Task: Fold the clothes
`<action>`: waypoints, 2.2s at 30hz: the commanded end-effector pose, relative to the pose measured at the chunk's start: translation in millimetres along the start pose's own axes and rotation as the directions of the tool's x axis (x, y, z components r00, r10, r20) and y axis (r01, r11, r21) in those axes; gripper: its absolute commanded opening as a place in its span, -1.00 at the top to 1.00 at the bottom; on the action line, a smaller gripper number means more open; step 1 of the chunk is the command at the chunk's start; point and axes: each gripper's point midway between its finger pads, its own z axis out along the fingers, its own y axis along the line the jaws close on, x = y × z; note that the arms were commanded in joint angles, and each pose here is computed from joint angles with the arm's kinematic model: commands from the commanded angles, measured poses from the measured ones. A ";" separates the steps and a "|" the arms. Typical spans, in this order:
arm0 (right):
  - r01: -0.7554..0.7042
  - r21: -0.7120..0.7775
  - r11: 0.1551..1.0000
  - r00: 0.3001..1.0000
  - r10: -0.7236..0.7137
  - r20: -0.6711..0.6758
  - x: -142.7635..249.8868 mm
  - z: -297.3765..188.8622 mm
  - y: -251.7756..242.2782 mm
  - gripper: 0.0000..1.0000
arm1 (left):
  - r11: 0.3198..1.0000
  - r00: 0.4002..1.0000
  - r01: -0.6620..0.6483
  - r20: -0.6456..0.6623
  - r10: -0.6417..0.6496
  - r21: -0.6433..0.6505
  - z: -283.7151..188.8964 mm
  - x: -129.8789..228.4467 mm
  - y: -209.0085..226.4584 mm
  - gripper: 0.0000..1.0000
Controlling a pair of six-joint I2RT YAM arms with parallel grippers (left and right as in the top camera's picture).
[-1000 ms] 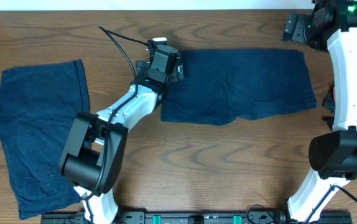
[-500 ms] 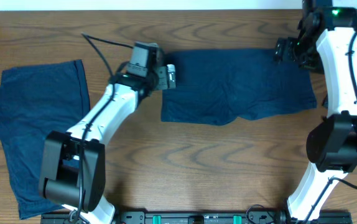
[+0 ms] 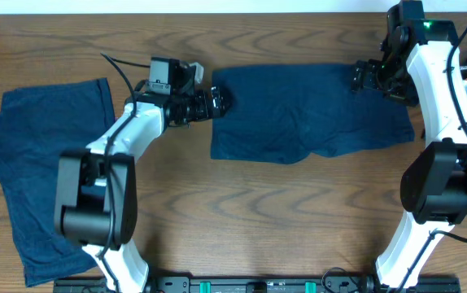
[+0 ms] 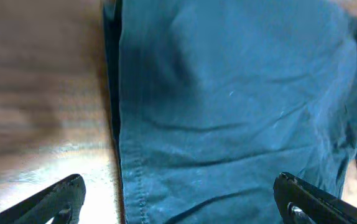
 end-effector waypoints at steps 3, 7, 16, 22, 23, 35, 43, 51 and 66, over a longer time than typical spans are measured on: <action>-0.004 -0.006 1.000 1.000 0.004 -0.003 0.9 0.6 -0.3 -0.99 | 0.998 0.998 0.035 -0.062 -0.033 0.045 6.1 12.0 11.4 -0.96; -0.004 -0.010 1.000 1.000 0.004 0.003 -0.5 0.6 0.6 -0.99 | 0.995 0.995 0.054 -0.085 -0.047 0.084 7.7 15.4 16.8 -0.96; -0.004 -0.019 1.000 1.000 0.004 0.013 -3.3 0.5 2.4 -0.99 | 0.956 0.962 0.183 -0.240 -0.127 0.229 36.4 48.2 23.4 -0.96; -0.004 -0.018 1.000 1.000 0.004 0.012 -2.9 0.5 2.3 -0.99 | 0.912 0.946 0.229 -0.299 -0.126 0.341 47.9 60.2 16.6 -0.96; -0.004 -0.018 1.000 1.000 0.004 0.011 -2.7 0.5 2.3 -0.98 | 0.912 0.945 0.231 -0.302 -0.127 0.340 49.5 61.5 17.4 -0.96; 0.014 -0.037 0.999 1.000 -0.015 -0.025 7.8 0.2 11.9 -0.99 | 0.870 0.967 0.177 -0.248 -0.066 0.461 51.0 42.7 -10.0 -0.12; 0.032 -0.036 0.999 0.999 -0.034 -0.039 13.7 -0.2 18.3 -0.99 | 0.886 0.956 0.257 -0.234 -0.175 0.385 49.0 31.6 12.9 0.88; 0.044 -0.037 0.998 0.998 -0.045 -0.037 14.6 -0.3 22.7 -0.99 | 0.854 0.918 0.394 -0.186 -0.349 0.341 17.0 10.9 68.7 0.87; 0.149 -0.135 0.980 0.986 -0.157 -0.051 9.8 23.2 44.1 -0.99 | 0.815 0.873 0.487 -0.163 -0.459 0.313 -15.1 11.0 112.2 0.88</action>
